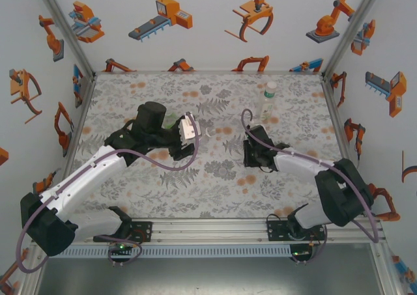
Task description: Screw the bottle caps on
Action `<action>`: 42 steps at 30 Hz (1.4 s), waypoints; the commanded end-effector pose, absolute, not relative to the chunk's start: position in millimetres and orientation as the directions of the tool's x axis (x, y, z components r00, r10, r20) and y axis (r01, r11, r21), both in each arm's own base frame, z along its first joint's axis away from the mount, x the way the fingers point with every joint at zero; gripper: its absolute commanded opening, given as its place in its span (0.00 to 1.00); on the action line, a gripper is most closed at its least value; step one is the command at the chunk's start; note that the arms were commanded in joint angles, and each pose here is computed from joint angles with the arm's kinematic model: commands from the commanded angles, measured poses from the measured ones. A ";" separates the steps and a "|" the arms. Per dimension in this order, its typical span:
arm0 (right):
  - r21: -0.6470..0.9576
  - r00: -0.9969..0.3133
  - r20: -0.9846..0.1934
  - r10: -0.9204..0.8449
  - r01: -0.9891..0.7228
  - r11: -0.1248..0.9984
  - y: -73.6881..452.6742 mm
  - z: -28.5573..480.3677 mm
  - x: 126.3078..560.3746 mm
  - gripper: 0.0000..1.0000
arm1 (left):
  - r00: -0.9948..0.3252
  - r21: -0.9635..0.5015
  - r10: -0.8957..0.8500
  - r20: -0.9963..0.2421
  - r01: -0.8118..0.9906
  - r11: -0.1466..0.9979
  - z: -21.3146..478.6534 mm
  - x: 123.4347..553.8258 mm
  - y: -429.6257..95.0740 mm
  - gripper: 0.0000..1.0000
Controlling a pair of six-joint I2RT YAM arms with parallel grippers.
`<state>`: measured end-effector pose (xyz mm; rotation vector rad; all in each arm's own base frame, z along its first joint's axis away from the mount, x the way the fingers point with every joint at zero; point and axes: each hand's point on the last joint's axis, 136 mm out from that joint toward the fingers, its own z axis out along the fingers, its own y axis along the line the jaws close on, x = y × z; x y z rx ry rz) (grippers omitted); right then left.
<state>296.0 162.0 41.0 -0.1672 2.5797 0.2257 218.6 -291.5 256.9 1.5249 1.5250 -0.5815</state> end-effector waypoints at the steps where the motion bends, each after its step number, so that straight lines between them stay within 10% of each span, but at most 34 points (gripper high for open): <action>1: 0.131 -0.868 -0.493 -0.053 -0.135 0.982 162.3 37.3 298.0 0.14 | 0.150 0.254 0.515 -0.844 0.957 0.137 268.3 216.5 -293.1 0.00; 19: 0.081 -0.944 -0.303 -0.127 -0.159 0.984 164.9 50.6 289.5 0.52 | 0.139 0.234 0.515 -0.846 0.964 0.123 264.3 215.5 -296.4 0.00; 42: 0.104 -0.966 -0.196 -0.171 -0.193 0.976 169.9 39.3 297.5 0.43 | 0.138 0.231 0.518 -0.844 0.966 0.119 263.3 215.2 -296.7 0.00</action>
